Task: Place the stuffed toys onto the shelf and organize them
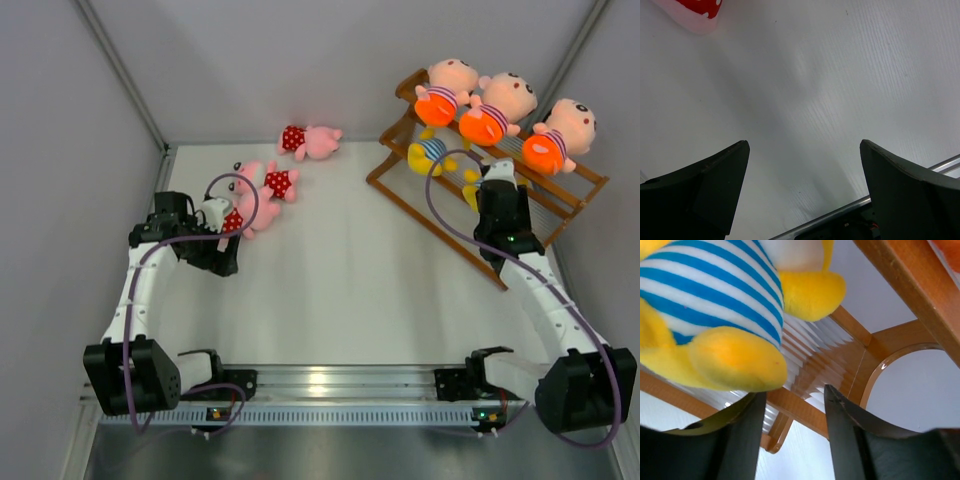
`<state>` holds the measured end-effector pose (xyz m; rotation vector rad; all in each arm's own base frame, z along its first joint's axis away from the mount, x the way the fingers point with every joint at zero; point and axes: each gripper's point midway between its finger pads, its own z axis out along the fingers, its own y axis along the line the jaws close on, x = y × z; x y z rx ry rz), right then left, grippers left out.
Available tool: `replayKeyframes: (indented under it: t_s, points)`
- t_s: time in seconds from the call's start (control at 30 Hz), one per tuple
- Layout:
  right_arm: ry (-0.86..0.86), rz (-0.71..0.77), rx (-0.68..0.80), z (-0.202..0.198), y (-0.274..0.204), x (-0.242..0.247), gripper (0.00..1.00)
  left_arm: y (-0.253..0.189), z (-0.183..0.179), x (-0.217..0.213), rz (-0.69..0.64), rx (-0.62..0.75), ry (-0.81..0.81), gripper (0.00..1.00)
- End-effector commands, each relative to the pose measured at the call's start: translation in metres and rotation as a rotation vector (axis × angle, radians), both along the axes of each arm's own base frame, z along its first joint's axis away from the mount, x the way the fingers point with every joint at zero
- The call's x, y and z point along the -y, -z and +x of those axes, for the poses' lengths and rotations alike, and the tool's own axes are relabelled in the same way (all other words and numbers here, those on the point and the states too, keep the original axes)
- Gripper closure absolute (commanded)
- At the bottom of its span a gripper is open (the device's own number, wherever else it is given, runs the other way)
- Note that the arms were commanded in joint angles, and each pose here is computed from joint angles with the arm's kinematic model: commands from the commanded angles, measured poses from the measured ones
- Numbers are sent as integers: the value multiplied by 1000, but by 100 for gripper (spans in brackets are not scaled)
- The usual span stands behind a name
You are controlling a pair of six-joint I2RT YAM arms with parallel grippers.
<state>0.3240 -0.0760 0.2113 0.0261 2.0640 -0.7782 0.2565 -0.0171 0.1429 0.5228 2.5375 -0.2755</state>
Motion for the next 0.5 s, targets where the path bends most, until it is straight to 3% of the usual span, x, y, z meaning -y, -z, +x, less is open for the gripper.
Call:
replayKeyframes:
  t_s: [0.0,0.23,0.47]
  points:
    - [-20,45,97,1,-42,-2,48,-6,12,-5,29,44,23,2]
    - [-103,88,76,-2,-55,-22,38,-11,47,-15,68,67,28,2]
    - [-174,106,30,-10,-63,-37,36,-13,120,-20,219,174,47,2]
